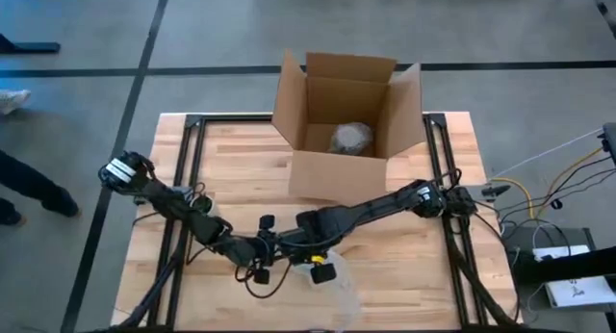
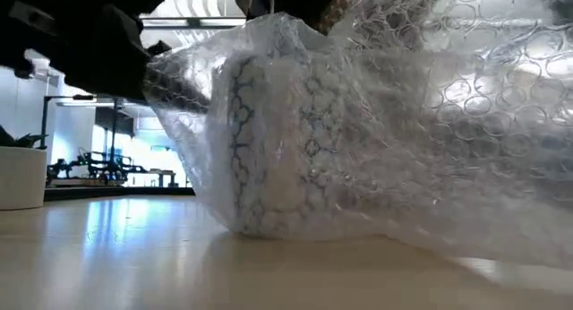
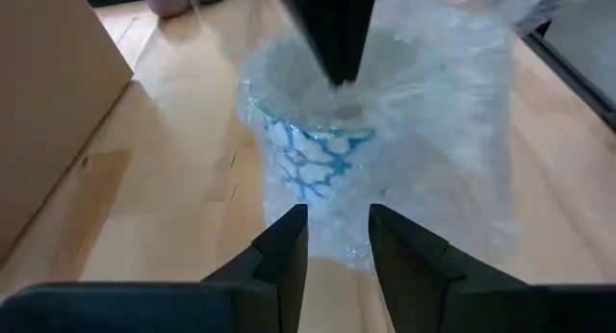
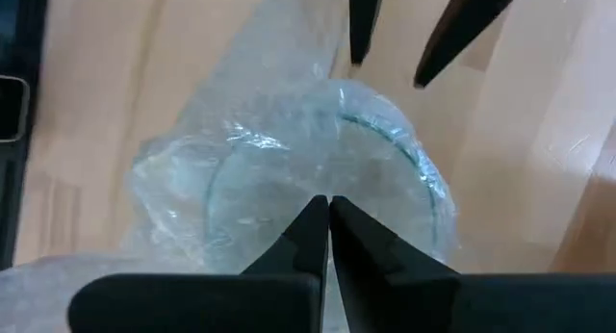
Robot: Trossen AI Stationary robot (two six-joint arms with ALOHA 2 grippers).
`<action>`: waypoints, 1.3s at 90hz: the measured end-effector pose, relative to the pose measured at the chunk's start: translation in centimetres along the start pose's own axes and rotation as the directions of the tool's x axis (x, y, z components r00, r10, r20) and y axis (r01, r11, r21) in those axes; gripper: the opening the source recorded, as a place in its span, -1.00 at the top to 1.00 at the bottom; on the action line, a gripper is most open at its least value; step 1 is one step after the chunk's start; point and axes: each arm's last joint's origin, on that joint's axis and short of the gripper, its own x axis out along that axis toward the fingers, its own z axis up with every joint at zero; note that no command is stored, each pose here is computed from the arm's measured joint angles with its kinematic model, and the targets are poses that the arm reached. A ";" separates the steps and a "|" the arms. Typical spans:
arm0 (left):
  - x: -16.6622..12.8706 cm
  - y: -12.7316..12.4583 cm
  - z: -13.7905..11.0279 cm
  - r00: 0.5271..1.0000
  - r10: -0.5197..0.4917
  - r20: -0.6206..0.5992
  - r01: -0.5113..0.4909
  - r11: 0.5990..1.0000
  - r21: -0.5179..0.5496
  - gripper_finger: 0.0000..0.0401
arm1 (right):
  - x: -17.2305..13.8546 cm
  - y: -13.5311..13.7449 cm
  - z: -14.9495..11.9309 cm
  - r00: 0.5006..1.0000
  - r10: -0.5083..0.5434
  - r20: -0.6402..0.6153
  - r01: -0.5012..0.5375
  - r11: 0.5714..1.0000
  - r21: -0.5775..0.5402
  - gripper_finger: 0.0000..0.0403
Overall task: Wrap mug
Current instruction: Wrap the blue patterned mug with the bubble wrap
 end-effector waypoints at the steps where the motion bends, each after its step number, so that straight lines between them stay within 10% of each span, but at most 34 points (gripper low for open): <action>1: -0.2 0.0 0.0 1.000 -0.002 -0.003 0.002 1.000 0.003 0.51 | 0.2 0.0 0.0 1.000 -0.004 -0.004 0.004 1.000 0.003 1.00; 29: -4.5 -1.2 1.6 0.994 -0.103 0.042 0.102 0.995 0.024 0.51 | 5.3 -1.3 -0.9 0.990 -0.085 -0.113 0.090 0.995 0.037 1.00; 117: 1.8 -1.8 1.2 0.993 0.073 0.090 -0.092 0.970 0.225 0.51 | 3.7 -1.3 -0.3 0.983 -0.177 -0.054 0.180 0.983 0.038 1.00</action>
